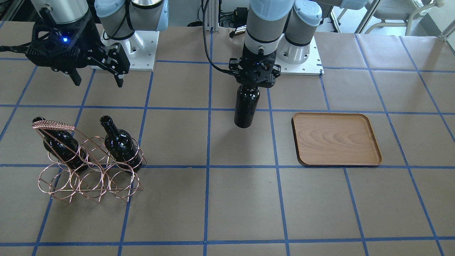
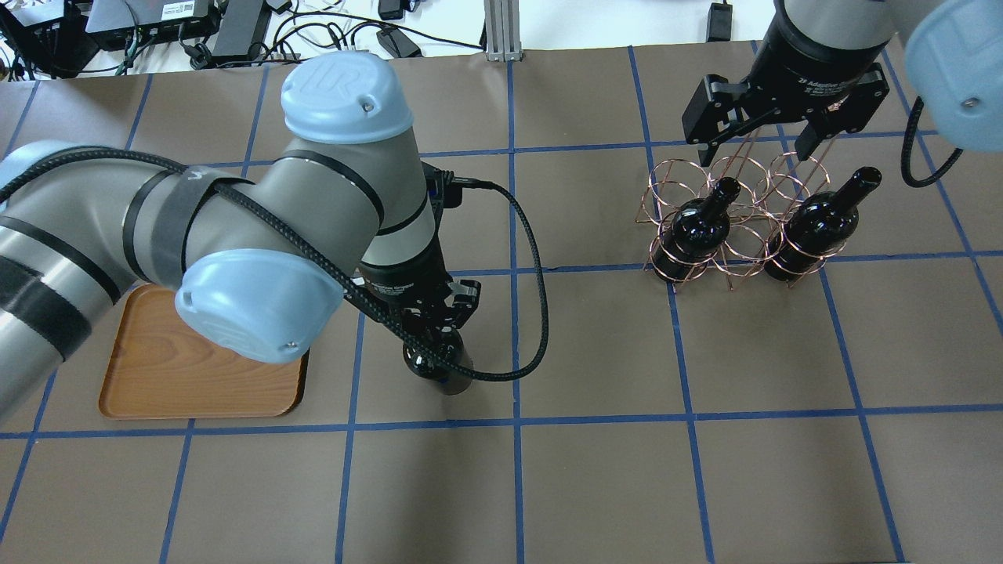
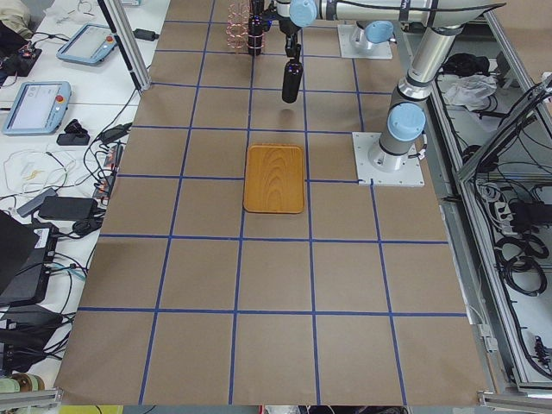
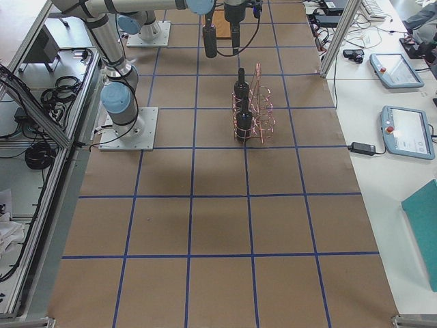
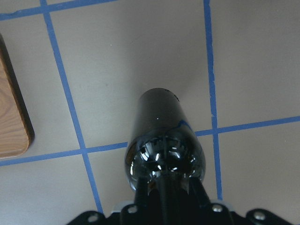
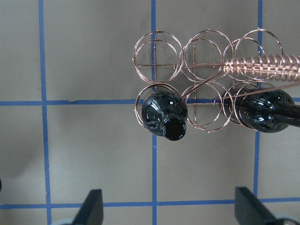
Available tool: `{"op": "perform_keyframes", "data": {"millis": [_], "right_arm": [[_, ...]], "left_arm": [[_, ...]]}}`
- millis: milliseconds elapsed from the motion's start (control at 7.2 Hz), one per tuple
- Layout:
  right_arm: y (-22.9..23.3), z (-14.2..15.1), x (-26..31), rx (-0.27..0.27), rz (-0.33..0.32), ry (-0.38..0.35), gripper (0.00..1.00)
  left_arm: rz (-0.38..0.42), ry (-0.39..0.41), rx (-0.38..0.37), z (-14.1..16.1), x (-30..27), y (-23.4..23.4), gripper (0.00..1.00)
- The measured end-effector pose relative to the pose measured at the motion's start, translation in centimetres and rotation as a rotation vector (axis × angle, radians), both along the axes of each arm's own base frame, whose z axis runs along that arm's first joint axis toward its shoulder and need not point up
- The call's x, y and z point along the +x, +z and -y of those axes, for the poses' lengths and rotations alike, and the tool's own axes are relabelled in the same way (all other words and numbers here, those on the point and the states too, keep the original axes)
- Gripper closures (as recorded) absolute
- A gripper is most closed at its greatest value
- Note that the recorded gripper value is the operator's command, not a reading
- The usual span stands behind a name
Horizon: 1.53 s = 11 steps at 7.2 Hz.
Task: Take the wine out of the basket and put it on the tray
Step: 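Carry the bottle with the left gripper over the tray and lay it down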
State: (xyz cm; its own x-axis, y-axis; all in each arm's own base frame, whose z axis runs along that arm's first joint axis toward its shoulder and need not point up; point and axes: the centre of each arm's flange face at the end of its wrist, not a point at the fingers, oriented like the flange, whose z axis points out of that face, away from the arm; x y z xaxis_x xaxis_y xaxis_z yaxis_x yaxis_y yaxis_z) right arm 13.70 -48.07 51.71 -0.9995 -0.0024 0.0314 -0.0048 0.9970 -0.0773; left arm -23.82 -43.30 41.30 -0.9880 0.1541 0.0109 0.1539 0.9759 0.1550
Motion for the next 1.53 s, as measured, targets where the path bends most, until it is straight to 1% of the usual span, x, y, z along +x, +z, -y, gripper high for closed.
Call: {"op": "perform_keyframes", "data": {"millis": [278,417,694,833,1111,1389,1528], "right_arm": [[-0.1,0.0,0.0,0.003,0.000,0.001,0.01],[-0.1,0.0,0.0,0.005,0.000,0.000,0.01],[-0.1,0.0,0.0,0.006,0.000,0.001,0.01],[-0.1,0.0,0.0,0.007,0.000,0.001,0.01],[-0.1,0.0,0.0,0.008,0.000,0.001,0.01],[-0.1,0.0,0.0,0.009,0.000,0.001,0.01],[-0.2,0.0,0.0,0.009,0.000,0.001,0.01]], "left_arm": [[-0.007,0.001,-0.011,3.9,7.7,1.8,1.00],[0.008,-0.023,-0.009,5.3,11.6,3.2,1.00],[0.016,-0.054,0.028,7.1,19.5,4.9,1.00],[0.005,-0.063,0.047,7.6,22.9,4.5,1.00],[-0.012,-0.076,0.089,8.7,27.8,2.4,1.00],[-0.017,-0.081,0.104,10.3,31.2,-0.4,1.00],[-0.020,-0.081,0.108,10.9,32.0,-1.5,1.00]]}}
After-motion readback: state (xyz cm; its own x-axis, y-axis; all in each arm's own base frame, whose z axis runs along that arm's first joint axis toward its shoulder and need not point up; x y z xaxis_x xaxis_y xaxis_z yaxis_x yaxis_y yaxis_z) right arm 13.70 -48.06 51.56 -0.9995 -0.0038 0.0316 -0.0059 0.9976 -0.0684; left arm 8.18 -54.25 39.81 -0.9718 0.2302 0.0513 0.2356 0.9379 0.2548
